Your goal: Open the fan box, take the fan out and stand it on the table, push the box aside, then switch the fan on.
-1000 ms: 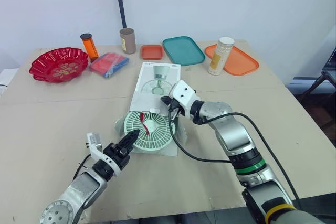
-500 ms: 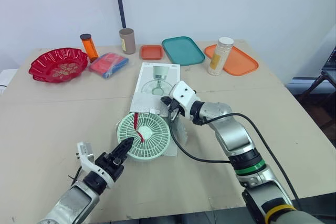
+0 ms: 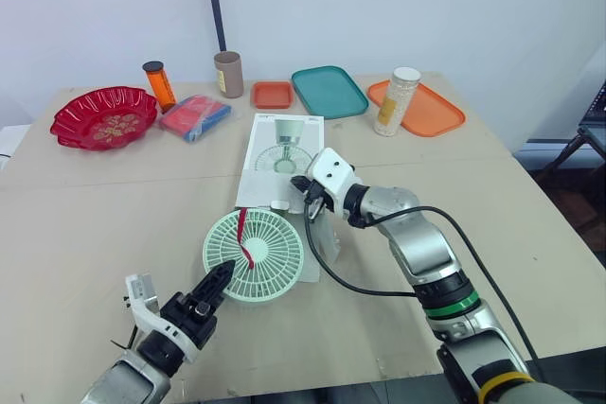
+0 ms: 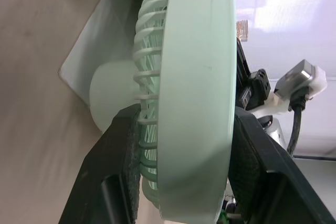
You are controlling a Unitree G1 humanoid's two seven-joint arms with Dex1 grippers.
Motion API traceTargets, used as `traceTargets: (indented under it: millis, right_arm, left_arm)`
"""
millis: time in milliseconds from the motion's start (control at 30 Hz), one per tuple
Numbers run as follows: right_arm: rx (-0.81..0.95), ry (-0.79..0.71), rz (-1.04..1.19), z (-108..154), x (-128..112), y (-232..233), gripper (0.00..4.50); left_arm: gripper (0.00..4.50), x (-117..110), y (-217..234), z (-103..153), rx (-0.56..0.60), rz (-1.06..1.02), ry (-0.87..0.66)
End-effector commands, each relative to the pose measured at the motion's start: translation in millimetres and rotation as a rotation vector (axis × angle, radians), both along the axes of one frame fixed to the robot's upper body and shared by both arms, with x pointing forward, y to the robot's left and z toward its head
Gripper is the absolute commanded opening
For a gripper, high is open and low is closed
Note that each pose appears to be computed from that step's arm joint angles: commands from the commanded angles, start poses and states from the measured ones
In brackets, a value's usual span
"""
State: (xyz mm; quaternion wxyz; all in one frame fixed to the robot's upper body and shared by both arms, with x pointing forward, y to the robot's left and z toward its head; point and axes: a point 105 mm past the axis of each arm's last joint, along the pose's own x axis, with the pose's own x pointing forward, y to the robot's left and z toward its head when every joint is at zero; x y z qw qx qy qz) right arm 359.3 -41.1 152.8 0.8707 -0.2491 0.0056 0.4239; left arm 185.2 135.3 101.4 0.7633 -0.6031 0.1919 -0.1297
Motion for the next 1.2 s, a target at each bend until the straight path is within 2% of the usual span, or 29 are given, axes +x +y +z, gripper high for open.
traceTargets:
  millis: [33, 633, 1000, 1133, 1167, 1200]
  right_arm:
    - [-0.035, 0.089, -0.031, -24.2, -0.7, -6.2, 0.00]
    - [-0.037, 0.087, -0.028, -22.6, -1.2, -7.0, 0.00]
    - [-0.038, 0.086, -0.026, -22.1, -0.2, -6.4, 0.00]
    - [-0.039, 0.087, -0.028, -22.6, -0.5, -6.8, 0.00]
    - [-0.039, 0.087, -0.028, -22.8, -0.7, -6.9, 0.00]
    - [-0.039, 0.088, -0.028, -23.0, -0.7, -7.0, 0.00]
  left_arm:
    - [1.72, -15.4, 10.5, -32.0, 0.081, 0.025, 0.179]
    - [1.72, -40.4, 24.2, -44.8, 0.133, 0.030, 0.242]
    - [1.72, -39.7, 25.8, -48.7, 0.147, 0.014, 0.233]
    - [1.72, -37.4, 30.4, -51.6, 0.207, 0.017, 0.215]
    - [2.73, -37.4, 30.7, -52.0, 0.206, 0.018, 0.214]
    - [2.93, -37.3, 30.9, -52.3, 0.205, 0.019, 0.212]
